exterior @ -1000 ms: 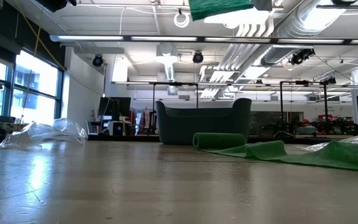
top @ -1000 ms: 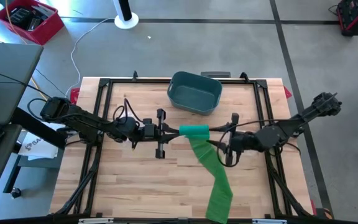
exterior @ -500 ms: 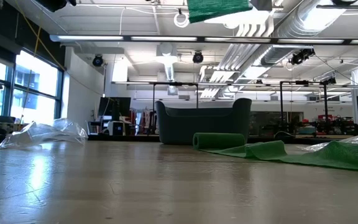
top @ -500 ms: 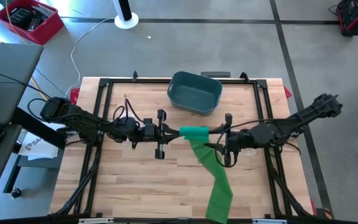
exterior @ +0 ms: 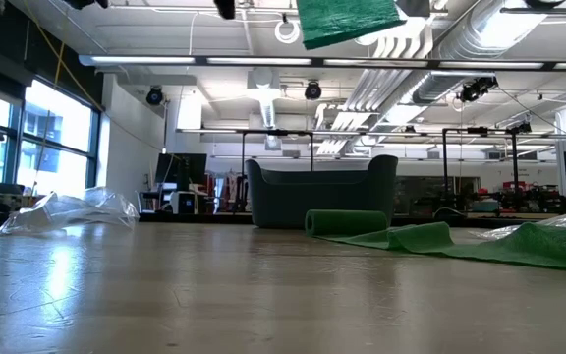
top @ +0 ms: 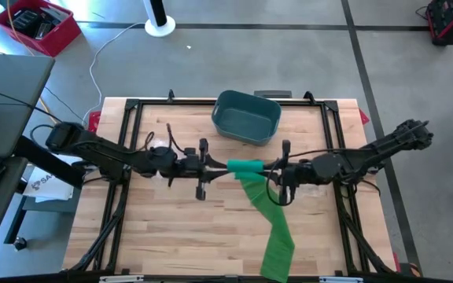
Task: Roll bandage
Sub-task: Roll the light green bandage
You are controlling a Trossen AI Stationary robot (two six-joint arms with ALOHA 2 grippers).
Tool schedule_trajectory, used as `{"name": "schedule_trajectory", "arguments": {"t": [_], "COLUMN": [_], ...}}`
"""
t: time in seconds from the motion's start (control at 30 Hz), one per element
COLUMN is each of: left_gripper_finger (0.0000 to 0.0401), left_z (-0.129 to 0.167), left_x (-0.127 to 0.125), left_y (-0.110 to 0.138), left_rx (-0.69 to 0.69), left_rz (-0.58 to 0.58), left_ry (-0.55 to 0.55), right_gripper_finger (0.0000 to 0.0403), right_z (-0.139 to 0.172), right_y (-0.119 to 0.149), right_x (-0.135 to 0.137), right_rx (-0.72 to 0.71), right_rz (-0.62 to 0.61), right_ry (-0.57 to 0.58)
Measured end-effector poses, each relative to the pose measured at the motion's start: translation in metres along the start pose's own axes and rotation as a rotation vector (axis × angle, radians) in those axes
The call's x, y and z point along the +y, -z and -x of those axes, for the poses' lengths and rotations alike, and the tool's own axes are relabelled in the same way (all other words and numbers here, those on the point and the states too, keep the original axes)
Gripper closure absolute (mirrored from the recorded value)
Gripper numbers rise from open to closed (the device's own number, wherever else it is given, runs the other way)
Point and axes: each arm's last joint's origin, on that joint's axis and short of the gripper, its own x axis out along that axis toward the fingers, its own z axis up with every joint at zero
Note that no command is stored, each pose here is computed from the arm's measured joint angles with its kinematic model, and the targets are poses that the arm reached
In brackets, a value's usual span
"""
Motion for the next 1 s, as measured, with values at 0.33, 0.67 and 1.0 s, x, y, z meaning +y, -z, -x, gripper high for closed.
{"name": "schedule_trajectory", "arguments": {"t": [0.33,0.67,1.0], "left_gripper_finger": [0.03,0.028,0.0276], "left_z": [0.024,-0.003,-0.015], "left_x": [0.0,-0.039,-0.05], "left_y": [-0.017,-0.009,-0.026], "left_rx": [0.094,-0.169,-0.099], "left_rz": [-0.136,-0.463,-0.507], "left_ry": [0.008,-0.048,-0.218], "right_gripper_finger": [0.0397,0.04,0.04], "right_z": [0.009,0.014,0.014], "right_y": [-0.004,-0.005,-0.005], "right_x": [-0.013,-0.024,-0.024], "right_rx": [-0.033,-0.099,-0.114], "right_rz": [-0.041,-0.09,-0.096], "right_ry": [0.0,-0.099,-0.121]}}
